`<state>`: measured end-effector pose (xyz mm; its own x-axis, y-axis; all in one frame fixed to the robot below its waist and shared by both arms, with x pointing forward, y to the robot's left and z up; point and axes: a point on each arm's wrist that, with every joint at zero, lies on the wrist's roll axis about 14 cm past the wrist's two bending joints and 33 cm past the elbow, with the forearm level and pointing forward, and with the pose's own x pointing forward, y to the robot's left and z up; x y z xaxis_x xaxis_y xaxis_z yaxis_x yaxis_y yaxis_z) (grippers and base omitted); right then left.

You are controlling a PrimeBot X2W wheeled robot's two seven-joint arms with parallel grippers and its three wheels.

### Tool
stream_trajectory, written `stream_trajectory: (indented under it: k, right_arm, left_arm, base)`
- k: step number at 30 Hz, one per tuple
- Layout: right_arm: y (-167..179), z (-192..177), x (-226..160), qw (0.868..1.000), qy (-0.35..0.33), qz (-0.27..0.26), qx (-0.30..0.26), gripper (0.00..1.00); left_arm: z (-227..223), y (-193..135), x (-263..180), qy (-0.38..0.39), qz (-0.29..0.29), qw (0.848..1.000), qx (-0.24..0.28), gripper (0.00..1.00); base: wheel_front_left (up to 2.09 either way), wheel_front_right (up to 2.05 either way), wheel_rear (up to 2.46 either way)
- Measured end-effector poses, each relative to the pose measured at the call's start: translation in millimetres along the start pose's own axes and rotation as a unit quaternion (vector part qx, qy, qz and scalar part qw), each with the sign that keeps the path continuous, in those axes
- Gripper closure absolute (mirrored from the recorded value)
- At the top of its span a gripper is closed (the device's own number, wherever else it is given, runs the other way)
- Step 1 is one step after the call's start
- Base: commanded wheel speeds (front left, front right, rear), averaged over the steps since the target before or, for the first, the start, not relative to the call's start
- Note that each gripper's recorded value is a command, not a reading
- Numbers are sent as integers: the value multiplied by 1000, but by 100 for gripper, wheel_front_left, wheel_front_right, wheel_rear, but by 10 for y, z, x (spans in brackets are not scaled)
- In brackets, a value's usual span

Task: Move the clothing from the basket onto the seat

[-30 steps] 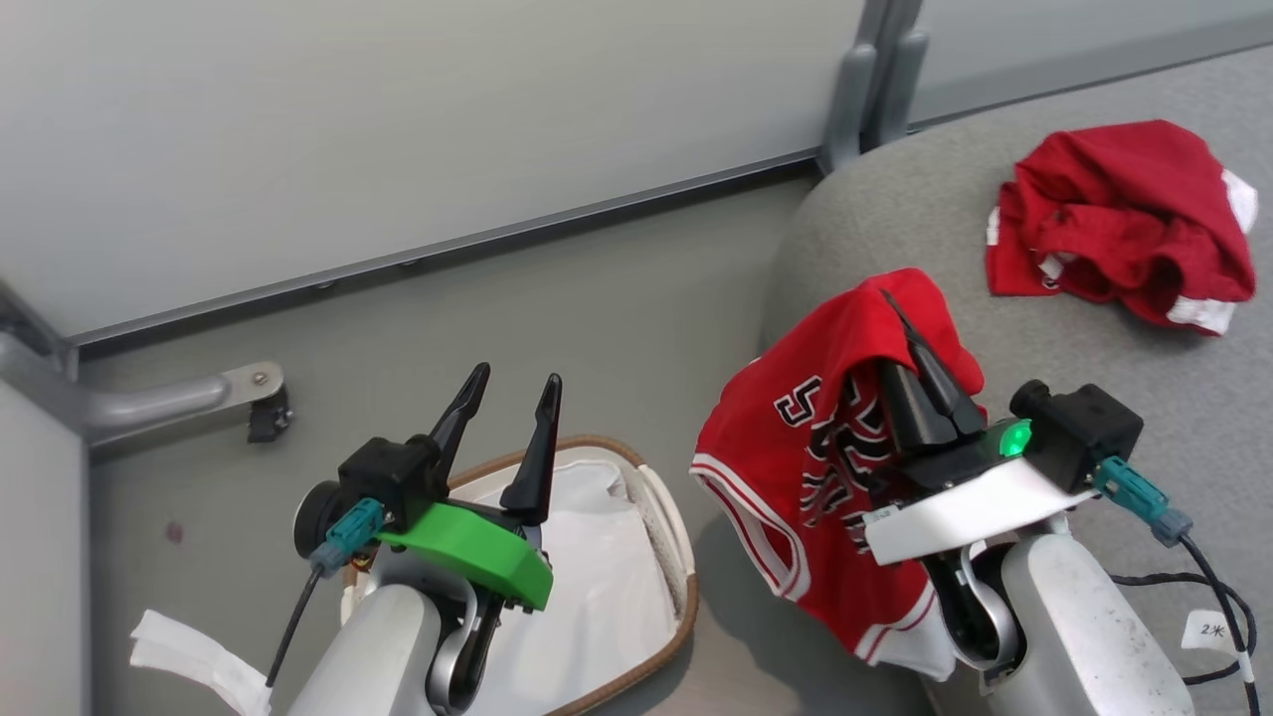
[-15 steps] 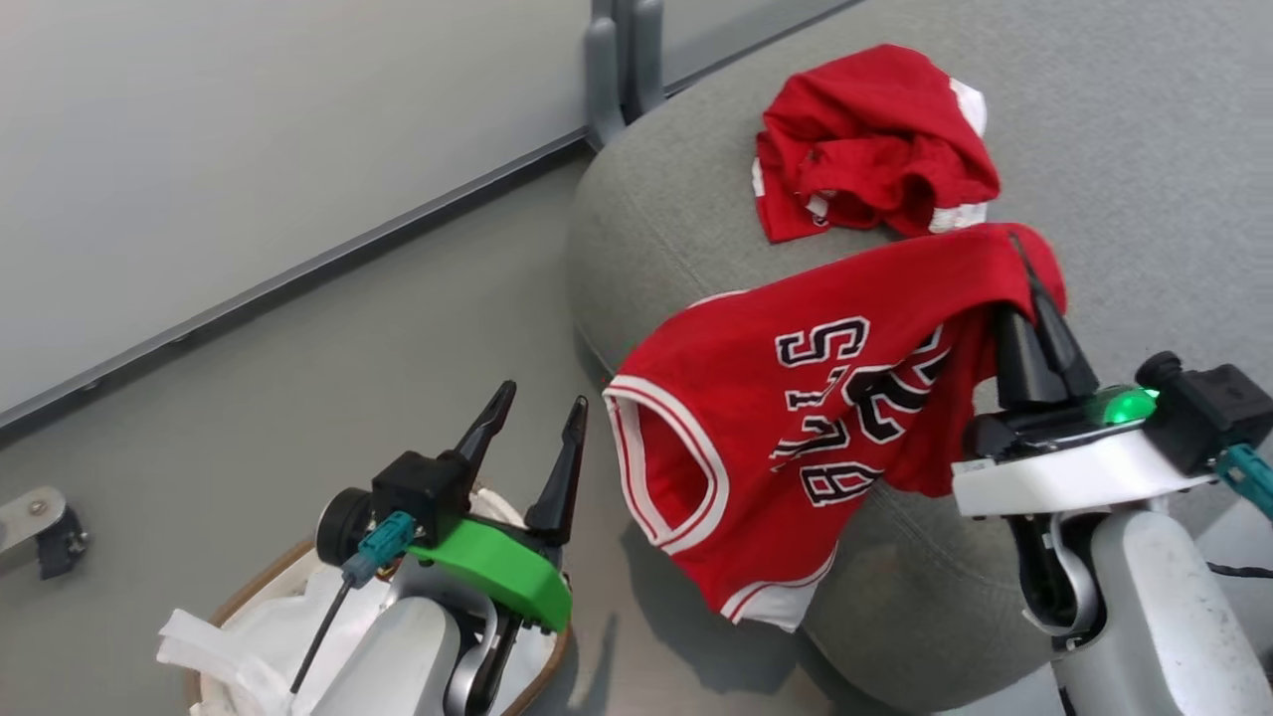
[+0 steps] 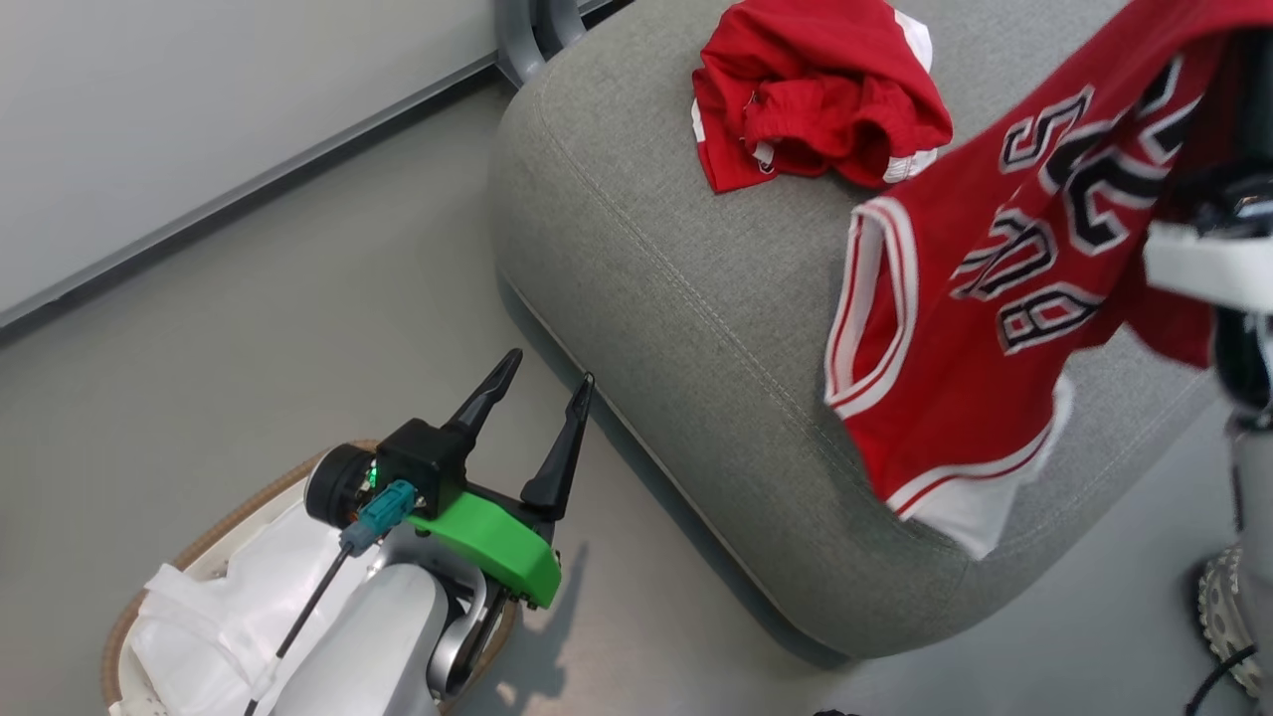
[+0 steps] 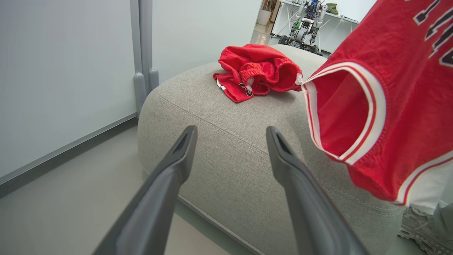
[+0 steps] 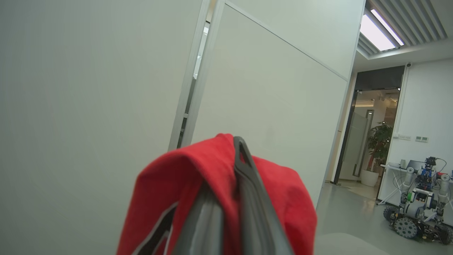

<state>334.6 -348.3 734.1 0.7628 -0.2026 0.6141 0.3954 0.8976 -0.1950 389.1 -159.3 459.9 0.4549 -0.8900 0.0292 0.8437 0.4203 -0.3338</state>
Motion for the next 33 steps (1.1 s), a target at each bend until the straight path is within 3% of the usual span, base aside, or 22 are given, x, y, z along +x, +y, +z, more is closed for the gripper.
stream_trajectory:
  k: [3,9,15,19,24,29,33]
  right_arm:
    - [-127,229,408,997,-40,17,-71,100]
    - [-307,493,1088,985,-82,15,-150,100]
    - [-203,236,1458,979,-62,21,-193,100]
    - [-106,-201,1564,983,-22,17,-181,100]
    - [63,-1208,1320,983,92,21,-154,100]
    - [132,-2226,637,965,231,9,-122,100]
    - [231,-2837,-29,938,331,3,-101,100]
  left_arm:
    - [-64,100,6,5,1,1000,-1,0]
    - [-217,279,-9,15,9,1000,-14,0]
    - [-265,456,-22,12,19,1000,-20,0]
    - [-332,627,-56,15,30,999,-22,0]
    - [-417,812,-77,17,40,999,-27,0]
    - [-550,992,-138,25,55,998,-35,0]
    - [-671,1155,-232,35,73,996,-41,0]
  base:
    - [0,0,0]
    - [0,0,0]
    - [0,0,0]
    - [0,0,0]
    - [0,0,0]
    - [0,0,0]
    - [0,0,0]
